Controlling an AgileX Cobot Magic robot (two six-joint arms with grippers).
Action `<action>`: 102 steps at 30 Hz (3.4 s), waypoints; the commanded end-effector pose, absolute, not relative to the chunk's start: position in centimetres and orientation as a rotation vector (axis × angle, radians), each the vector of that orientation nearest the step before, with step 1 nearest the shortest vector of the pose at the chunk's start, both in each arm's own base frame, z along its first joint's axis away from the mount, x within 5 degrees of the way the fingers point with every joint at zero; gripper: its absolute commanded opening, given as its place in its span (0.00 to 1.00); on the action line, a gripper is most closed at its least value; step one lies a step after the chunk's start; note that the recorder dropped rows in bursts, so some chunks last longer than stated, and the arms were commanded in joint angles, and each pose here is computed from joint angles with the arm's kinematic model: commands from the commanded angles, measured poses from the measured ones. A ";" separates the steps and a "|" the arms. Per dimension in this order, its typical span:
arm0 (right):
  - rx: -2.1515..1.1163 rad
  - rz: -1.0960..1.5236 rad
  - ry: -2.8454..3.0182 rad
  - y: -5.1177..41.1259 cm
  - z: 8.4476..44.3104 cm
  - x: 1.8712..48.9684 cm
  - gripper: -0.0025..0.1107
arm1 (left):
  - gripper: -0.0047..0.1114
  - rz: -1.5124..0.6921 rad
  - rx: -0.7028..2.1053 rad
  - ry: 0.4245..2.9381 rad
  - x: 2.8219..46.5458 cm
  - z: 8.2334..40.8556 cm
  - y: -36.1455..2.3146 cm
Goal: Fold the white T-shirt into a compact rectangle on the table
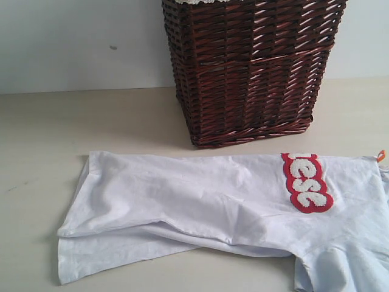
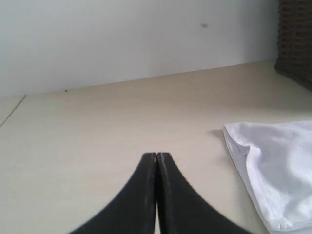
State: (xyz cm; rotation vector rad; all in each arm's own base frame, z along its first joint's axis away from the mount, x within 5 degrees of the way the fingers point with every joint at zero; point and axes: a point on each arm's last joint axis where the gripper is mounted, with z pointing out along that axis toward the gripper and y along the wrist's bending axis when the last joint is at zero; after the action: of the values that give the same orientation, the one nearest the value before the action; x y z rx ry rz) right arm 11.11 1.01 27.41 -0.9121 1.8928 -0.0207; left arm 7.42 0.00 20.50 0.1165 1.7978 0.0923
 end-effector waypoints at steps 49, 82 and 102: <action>-0.750 0.400 2.555 -8.7 19.2 30.8 0.02 | 0.04 0.087 0.126 1.917 6.2 17.8 0.0; -1.113 0.202 2.711 -8.5 16.7 24.9 0.08 | 0.04 0.087 0.126 1.917 6.2 17.8 0.0; -0.385 0.613 2.693 -7.5 10.3 29.2 0.42 | 0.04 0.087 0.126 1.917 6.2 17.8 0.0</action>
State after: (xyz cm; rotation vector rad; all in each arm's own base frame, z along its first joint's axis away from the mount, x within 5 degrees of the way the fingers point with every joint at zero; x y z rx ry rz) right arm 29.20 -8.04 10.58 -0.3734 2.7201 0.5212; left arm 6.25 0.00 17.71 0.1349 1.9259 0.0935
